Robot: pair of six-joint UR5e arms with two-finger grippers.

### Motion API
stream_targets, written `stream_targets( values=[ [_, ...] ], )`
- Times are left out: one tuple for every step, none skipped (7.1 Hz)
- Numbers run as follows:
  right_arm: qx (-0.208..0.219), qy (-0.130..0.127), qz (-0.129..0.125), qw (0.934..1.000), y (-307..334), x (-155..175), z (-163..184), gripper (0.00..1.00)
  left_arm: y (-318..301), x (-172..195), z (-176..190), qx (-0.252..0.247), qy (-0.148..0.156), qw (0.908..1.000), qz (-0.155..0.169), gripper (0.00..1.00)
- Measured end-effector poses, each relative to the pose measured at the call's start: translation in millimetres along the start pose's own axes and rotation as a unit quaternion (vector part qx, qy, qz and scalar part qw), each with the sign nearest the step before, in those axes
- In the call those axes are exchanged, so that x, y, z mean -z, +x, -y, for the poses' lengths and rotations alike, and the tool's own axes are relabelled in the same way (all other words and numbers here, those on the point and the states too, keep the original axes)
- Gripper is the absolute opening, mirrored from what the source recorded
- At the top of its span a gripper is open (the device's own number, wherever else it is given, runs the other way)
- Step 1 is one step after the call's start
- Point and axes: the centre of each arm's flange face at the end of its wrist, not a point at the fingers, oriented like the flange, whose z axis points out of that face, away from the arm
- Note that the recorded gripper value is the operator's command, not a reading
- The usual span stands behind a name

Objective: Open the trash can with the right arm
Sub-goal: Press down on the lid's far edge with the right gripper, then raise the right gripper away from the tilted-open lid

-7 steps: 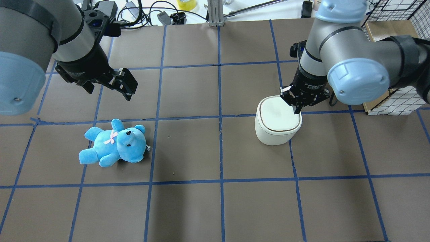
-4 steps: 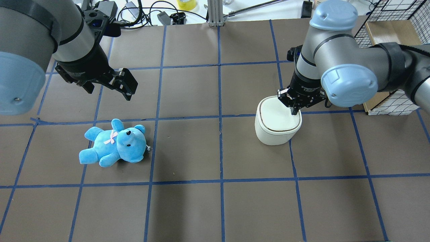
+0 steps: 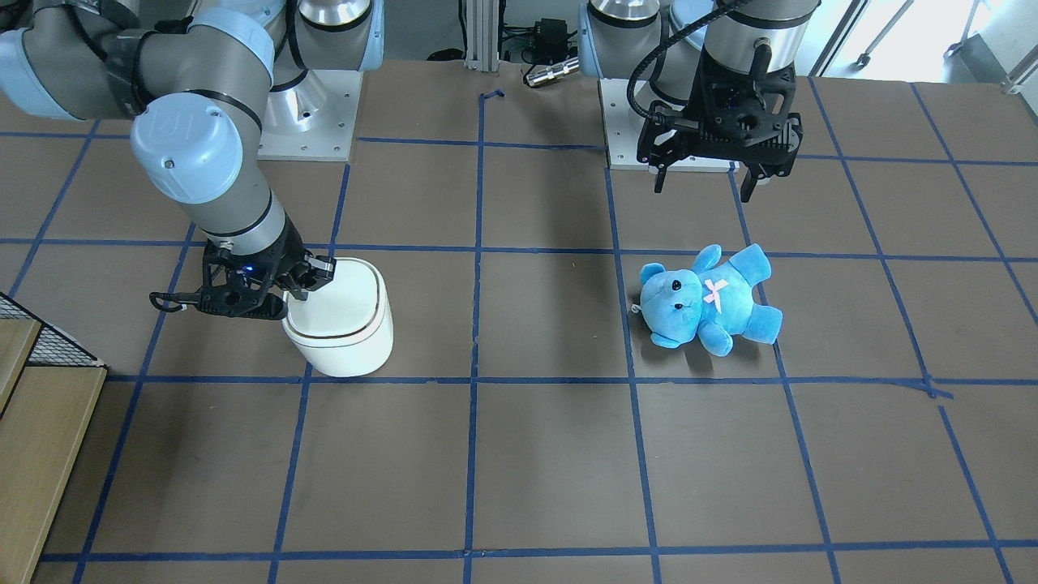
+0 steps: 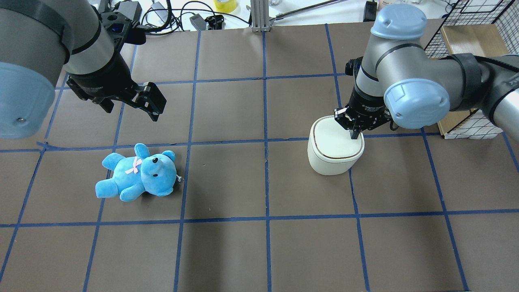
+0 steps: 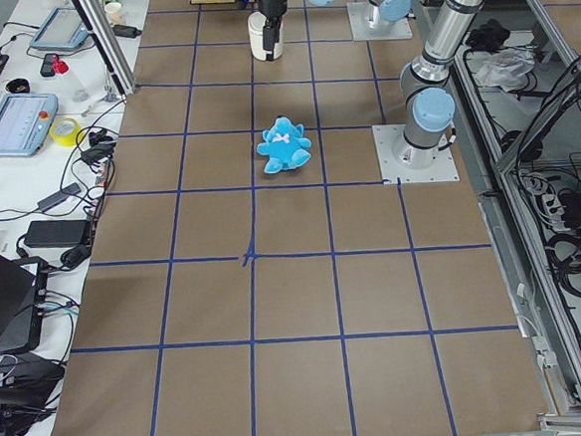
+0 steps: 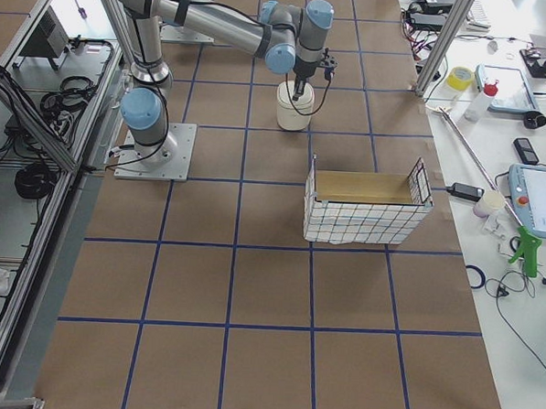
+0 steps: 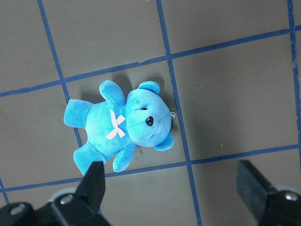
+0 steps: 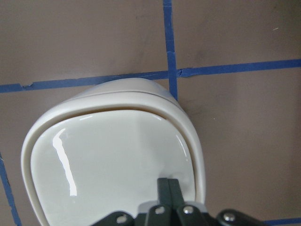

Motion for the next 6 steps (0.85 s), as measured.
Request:
stream_targets(
  values=[
    [0.0, -0.002, 0.0, 1.0, 0, -2, 1, 0.0, 0, 0, 0, 0.0, 0.0, 1.0, 0.0, 1.0],
    [0.0, -0.004, 0.0, 1.0, 0, -4, 1, 0.0, 0, 0, 0, 0.0, 0.0, 1.0, 0.0, 1.0],
    [0.0, -0.005, 0.001, 1.0, 0, -5, 2, 0.0, 0, 0, 0, 0.0, 0.0, 1.0, 0.0, 1.0],
    [-0.001, -0.004, 0.001, 1.0, 0, -4, 2, 0.08, 0, 0, 0, 0.0, 0.0, 1.0, 0.0, 1.0],
    [-0.002, 0.002, 0.0, 1.0, 0, 2, 3, 0.4, 0, 0, 0, 0.0, 0.0, 1.0, 0.0, 1.0],
    [-0.004, 0.014, 0.001, 0.9999, 0, 14, 3, 0.58, 0, 0, 0, 0.0, 0.0, 1.0, 0.0, 1.0]
  ],
)
